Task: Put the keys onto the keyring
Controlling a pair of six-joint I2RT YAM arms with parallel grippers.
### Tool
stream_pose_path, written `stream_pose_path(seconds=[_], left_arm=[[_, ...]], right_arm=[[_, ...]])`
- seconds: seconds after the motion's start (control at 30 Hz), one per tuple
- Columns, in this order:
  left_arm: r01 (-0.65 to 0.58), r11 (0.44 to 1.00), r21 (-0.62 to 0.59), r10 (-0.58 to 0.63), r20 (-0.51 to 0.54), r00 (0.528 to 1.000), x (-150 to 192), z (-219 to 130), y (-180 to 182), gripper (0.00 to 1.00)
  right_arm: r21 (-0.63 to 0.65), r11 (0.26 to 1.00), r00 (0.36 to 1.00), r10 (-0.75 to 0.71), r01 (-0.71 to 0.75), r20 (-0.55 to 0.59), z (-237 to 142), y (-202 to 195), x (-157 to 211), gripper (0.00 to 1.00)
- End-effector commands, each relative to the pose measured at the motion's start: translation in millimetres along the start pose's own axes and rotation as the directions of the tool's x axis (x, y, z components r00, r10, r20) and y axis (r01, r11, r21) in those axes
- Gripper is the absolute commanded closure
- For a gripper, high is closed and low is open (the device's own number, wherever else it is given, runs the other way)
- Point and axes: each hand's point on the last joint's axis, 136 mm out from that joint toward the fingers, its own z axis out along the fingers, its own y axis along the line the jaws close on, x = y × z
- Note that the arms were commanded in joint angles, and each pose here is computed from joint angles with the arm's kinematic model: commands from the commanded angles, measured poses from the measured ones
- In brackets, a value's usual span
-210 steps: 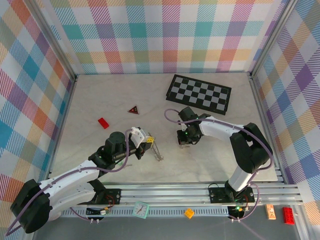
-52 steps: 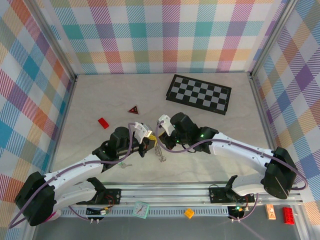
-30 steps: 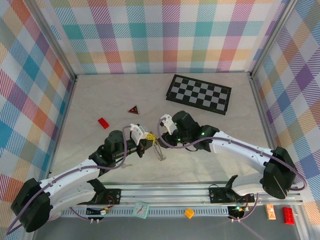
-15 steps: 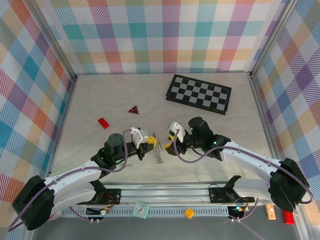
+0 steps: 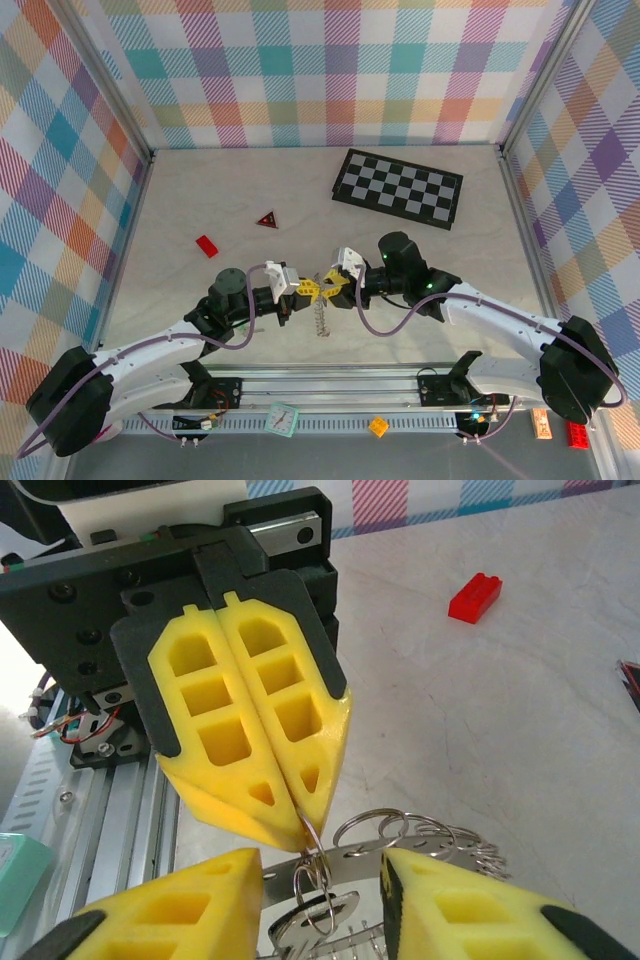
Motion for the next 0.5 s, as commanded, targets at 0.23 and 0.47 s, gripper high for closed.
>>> stream_pose_path(seconds=[0.23, 0.47], left_arm=[[-0.061, 0.996, 0.063, 0.056, 0.077, 0.995, -16.5, -0.9, -13.4, 1.0], [-0.043, 0.999, 0.012, 0.043, 0.064, 0.997, -16.1, -1.3, -5.1, 0.89]], right_arm=[[-0.086, 0.994, 0.998, -0.06, 0.062, 0.032, -1.5, 14.7, -7.9, 0.87], [-0.11, 0.991, 0.997, -0.075, 0.075, 0.004, -3.5, 17.8, -10.9, 1.0]])
